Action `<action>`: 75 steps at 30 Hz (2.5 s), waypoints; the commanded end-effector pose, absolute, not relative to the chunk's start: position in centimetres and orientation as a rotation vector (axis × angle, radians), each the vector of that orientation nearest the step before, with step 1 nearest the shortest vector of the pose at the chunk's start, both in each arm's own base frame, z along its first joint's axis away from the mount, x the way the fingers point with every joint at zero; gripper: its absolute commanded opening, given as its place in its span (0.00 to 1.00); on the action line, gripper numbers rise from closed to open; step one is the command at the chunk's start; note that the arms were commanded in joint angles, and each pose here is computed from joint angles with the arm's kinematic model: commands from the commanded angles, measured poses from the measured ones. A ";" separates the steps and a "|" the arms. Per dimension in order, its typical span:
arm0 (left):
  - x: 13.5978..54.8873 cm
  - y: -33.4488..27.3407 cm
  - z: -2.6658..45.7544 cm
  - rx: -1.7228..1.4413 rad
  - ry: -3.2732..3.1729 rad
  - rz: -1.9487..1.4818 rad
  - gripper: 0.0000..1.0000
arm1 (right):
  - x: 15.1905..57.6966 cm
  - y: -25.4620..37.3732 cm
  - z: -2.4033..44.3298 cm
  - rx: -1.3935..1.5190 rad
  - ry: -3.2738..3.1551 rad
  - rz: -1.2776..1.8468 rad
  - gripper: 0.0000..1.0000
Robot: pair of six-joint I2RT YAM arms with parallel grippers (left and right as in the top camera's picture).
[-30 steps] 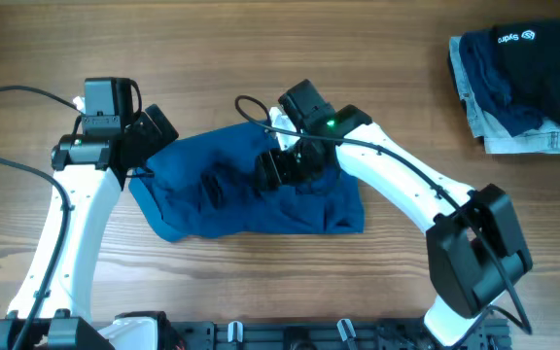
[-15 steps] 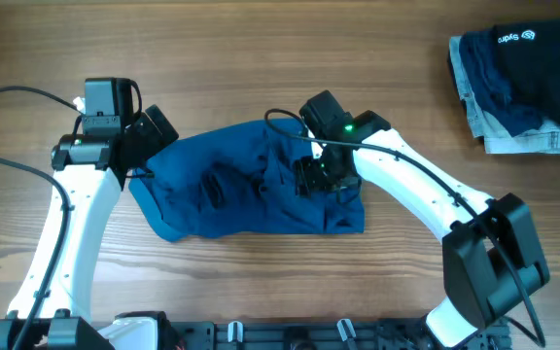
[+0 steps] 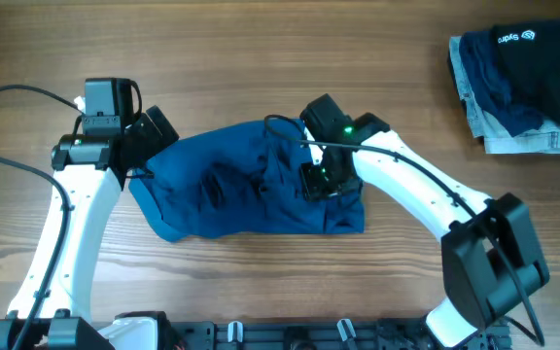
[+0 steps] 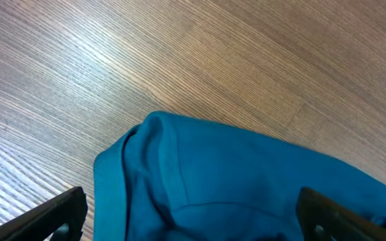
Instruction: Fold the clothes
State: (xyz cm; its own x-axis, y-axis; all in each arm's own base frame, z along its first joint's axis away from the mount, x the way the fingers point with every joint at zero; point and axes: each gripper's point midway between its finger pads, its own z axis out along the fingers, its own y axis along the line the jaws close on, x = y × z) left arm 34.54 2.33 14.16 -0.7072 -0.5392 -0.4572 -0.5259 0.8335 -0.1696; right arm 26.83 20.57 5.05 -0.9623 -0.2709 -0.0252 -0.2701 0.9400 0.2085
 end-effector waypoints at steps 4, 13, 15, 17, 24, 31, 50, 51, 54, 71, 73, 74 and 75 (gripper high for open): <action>34.8 3.4 14.6 -0.773 2.497 0.031 1.00 | 25.2 21.8 4.9 0.453 -3.021 -0.458 0.04; 34.8 3.7 14.7 -0.778 2.490 0.057 1.00 | 19.6 28.5 5.9 0.719 -2.861 -0.657 0.04; 34.8 3.7 14.7 -0.779 2.489 0.059 1.00 | 19.0 29.1 6.1 0.752 -2.850 -0.660 0.09; 34.8 3.7 14.7 -0.778 2.488 0.059 1.00 | 19.2 29.6 6.7 0.770 -2.853 -0.682 0.86; 34.0 3.1 14.2 -0.777 2.534 0.027 1.00 | 26.8 28.4 15.0 0.736 -3.194 -0.767 1.00; 30.4 0.8 9.2 -0.830 2.834 -0.080 1.00 | 33.4 19.3 15.0 0.522 -3.358 -0.636 0.99; 32.9 4.6 1.5 -0.627 2.920 -0.189 0.94 | 34.4 17.9 15.0 0.582 -3.388 -0.592 1.00; 33.0 4.5 1.5 -0.615 2.916 -0.198 0.92 | 34.4 17.9 14.9 0.582 -3.388 -0.592 0.99; 32.0 3.2 0.8 -0.520 2.959 -0.287 0.81 | 34.4 17.9 14.9 0.539 -3.390 -0.599 0.99; 32.4 1.0 6.3 -0.451 2.822 -0.462 0.04 | 34.2 18.0 14.9 0.539 -3.382 -0.609 0.99; 32.5 0.9 8.9 -0.417 2.746 -0.456 0.04 | 34.2 18.0 14.9 0.537 -3.380 -0.608 1.00; 32.5 0.9 9.5 -0.410 2.730 -0.452 0.04 | 34.2 18.0 14.9 0.538 -3.381 -0.608 0.99; 32.5 0.9 10.9 -0.395 2.692 -0.444 0.04 | 34.2 18.0 14.9 0.534 -3.381 -0.609 0.99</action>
State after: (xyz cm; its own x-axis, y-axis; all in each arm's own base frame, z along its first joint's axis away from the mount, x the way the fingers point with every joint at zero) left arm 31.74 1.57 7.29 -0.9114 -0.3452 -0.2240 -0.2649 0.9087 -0.3227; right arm 34.00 18.24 14.66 -0.8964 -0.2479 -0.3674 -0.3613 0.8889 0.2817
